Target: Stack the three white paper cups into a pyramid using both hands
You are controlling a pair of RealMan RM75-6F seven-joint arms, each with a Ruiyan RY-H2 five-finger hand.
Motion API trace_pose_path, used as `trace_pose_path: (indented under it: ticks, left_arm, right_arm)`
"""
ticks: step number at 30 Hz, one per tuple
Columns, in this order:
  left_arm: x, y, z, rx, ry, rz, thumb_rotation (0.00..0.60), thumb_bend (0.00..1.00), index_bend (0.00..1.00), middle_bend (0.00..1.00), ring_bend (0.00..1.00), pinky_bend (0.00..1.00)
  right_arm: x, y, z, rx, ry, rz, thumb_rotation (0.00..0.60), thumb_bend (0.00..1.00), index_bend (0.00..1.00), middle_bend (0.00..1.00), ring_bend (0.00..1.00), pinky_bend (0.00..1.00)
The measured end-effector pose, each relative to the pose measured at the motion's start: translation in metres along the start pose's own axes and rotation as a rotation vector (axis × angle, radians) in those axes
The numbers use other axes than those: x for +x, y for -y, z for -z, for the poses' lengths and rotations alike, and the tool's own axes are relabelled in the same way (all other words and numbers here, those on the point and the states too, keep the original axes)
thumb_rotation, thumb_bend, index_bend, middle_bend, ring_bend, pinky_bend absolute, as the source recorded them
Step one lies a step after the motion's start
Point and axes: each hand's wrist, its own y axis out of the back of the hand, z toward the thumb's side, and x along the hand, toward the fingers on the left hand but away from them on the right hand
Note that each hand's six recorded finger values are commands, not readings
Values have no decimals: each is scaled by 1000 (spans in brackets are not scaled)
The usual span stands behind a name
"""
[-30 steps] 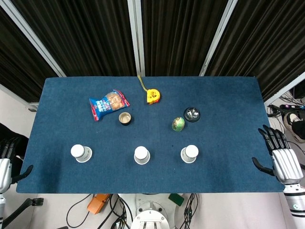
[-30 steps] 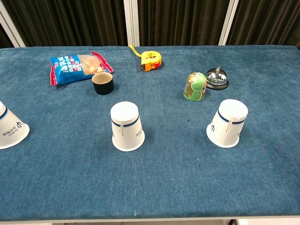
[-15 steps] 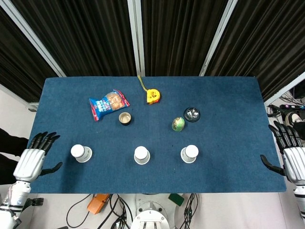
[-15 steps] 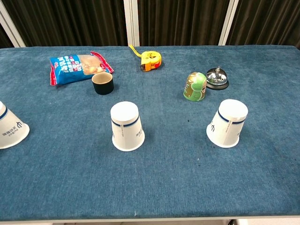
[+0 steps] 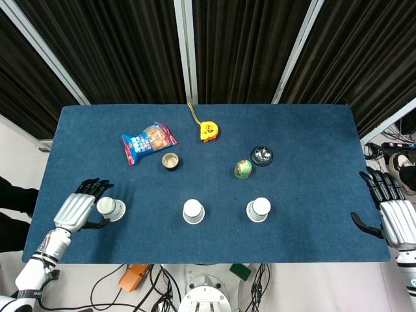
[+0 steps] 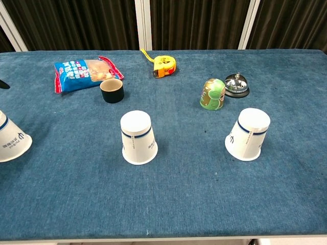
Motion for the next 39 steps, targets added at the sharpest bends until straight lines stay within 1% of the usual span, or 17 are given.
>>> trace_pose_path:
  ticks: [4,8,16,21,24,29,33,36,39]
  left_arm:
    - [1,6,8,-4,-29,31,600,254,168,77,0,12]
    - [4,11,13,-15,-39,51,598,293,217,78,0,12]
    - [8,14,19,-24,-53,62,572,336,282,78,0,12]
    - [10,15,17,-50,-45,57,552,355,366,77,0,12]
    - [12,15,14,-72,-30,55,546,358,385,77,0,12]
    - [15,9,3,-86,7,41,530,358,389,78,0,12]
    - [19,3,-14,-94,56,30,518,357,389,82,0,12]
    - [24,-2,-29,-73,98,22,520,356,389,83,0,12]
    - [31,-4,-45,-31,139,17,521,356,389,83,0,12]
  right_arm:
    - [-2,2,0,-2,0,-5,600,414,0,0,0,0]
    - [-3,4,0,-4,2,-12,600,413,0,0,0,0]
    - [-3,5,1,-7,6,-13,600,414,0,0,0,0]
    - [-3,6,3,-11,10,-15,600,413,0,0,0,0]
    - [-2,6,3,-11,11,-14,600,414,0,0,0,0]
    - [-1,6,5,-13,15,-11,600,414,0,0,0,0]
    - [-1,5,6,-15,15,-9,600,414,0,0,0,0]
    - [-1,6,6,-15,14,-11,600,413,0,0,0,0]
    - [0,6,7,-16,16,-14,600,413,0,0,0,0]
